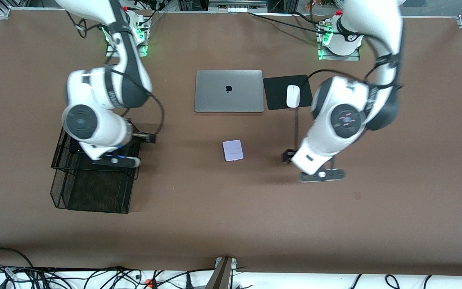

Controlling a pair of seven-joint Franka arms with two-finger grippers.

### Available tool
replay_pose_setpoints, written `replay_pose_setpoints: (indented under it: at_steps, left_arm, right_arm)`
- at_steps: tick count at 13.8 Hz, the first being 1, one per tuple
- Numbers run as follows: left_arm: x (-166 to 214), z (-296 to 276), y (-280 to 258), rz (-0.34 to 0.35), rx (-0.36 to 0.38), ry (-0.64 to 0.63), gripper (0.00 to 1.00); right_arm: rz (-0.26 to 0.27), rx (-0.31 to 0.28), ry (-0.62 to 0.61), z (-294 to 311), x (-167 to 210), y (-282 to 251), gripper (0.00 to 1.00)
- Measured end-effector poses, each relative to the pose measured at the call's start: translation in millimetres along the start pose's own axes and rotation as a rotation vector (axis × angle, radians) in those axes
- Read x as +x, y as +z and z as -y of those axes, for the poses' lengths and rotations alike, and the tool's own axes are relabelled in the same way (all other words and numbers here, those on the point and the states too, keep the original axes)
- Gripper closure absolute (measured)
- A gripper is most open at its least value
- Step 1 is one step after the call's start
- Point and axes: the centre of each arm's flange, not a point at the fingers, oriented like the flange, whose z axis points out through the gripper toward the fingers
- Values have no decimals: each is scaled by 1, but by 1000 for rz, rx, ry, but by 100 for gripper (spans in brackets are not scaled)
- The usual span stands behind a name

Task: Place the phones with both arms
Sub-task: 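Grasp the white phone with the right gripper while the left gripper withdraws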

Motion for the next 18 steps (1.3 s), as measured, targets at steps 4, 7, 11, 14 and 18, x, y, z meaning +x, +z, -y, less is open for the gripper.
replay_pose_setpoints:
  at_steps: [4, 7, 11, 14, 18]
  left_arm:
    - [-8, 62, -72, 2, 11, 77, 0]
    - [-14, 121, -114, 19, 3, 167, 0]
    - [-21, 213, -151, 23, -51, 192, 0]
    - [-26, 212, -155, 29, 4, 230, 0]
    - [-41, 226, -153, -11, -8, 175, 0]
  right_arm:
    - [-87, 54, -126, 133, -26, 49, 0]
    - [-160, 72, -241, 215, -50, 75, 0]
    - [-234, 77, -321, 264, -66, 112, 0]
    - [-254, 67, -333, 268, -61, 143, 0]
    - [-284, 59, -341, 268, -52, 178, 0]
